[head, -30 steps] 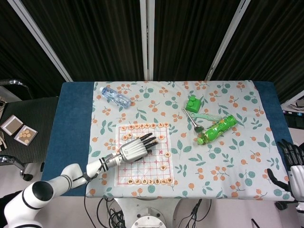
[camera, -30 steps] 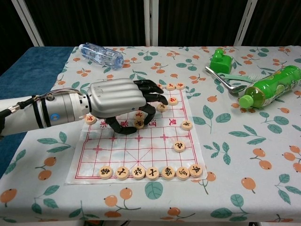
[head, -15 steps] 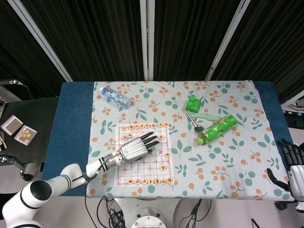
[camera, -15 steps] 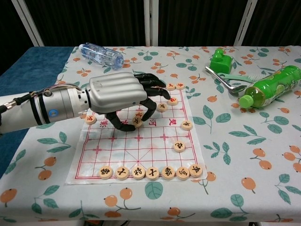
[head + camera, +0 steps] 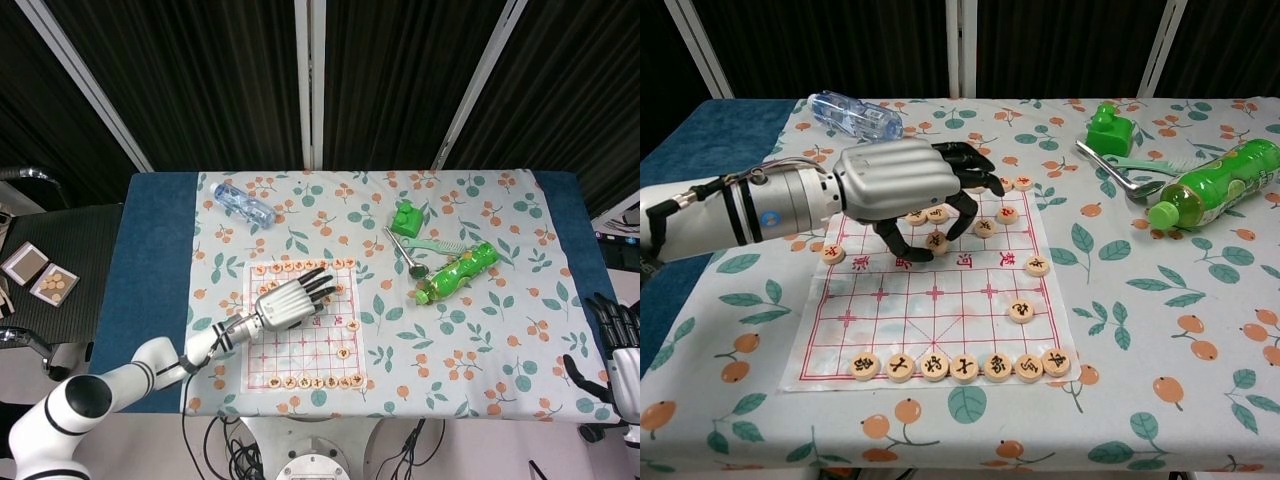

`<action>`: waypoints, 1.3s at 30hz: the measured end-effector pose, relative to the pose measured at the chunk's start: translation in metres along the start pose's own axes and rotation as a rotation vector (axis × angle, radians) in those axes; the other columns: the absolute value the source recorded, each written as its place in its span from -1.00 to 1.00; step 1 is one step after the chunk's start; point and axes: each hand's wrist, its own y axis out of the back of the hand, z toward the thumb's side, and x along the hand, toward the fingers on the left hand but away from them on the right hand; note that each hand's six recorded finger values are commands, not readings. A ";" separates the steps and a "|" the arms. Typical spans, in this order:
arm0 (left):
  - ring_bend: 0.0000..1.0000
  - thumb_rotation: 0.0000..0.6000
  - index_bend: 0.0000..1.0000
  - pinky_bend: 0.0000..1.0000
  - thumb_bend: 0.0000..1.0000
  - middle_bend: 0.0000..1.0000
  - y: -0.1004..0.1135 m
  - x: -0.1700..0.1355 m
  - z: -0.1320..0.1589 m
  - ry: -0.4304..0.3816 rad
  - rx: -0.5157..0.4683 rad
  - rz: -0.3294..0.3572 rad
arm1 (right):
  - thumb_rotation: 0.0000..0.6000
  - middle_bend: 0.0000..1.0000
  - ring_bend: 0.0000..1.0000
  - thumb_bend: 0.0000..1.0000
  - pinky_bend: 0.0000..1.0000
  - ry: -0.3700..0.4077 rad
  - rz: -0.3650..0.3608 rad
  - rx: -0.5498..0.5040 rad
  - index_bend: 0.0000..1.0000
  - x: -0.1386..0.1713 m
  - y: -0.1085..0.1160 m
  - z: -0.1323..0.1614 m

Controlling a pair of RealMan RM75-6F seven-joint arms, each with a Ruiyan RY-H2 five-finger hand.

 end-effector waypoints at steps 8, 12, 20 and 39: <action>-1.00 1.00 0.00 -0.99 -0.51 -0.78 0.001 0.002 -0.002 0.002 0.008 0.002 | 1.00 -1.00 -1.00 -0.46 -1.00 -0.004 0.002 -0.003 -1.00 0.000 -0.001 -0.002; -1.00 1.00 -0.11 -0.99 -0.51 -0.78 0.000 0.002 -0.001 0.000 0.008 -0.001 | 1.00 -1.00 -1.00 -0.46 -1.00 -0.005 0.004 -0.002 -1.00 -0.001 -0.002 -0.002; -1.00 1.00 -0.20 -0.99 -0.52 -0.78 -0.002 0.000 -0.004 0.005 0.019 -0.005 | 1.00 -1.00 -1.00 -0.46 -1.00 -0.010 0.001 -0.001 -1.00 0.000 -0.001 -0.004; -1.00 1.00 -0.74 -0.99 -0.57 -0.80 0.017 -0.146 -0.049 0.414 -0.147 0.108 | 1.00 -1.00 -1.00 -0.46 -1.00 -0.033 0.018 0.020 -1.00 0.000 -0.007 -0.008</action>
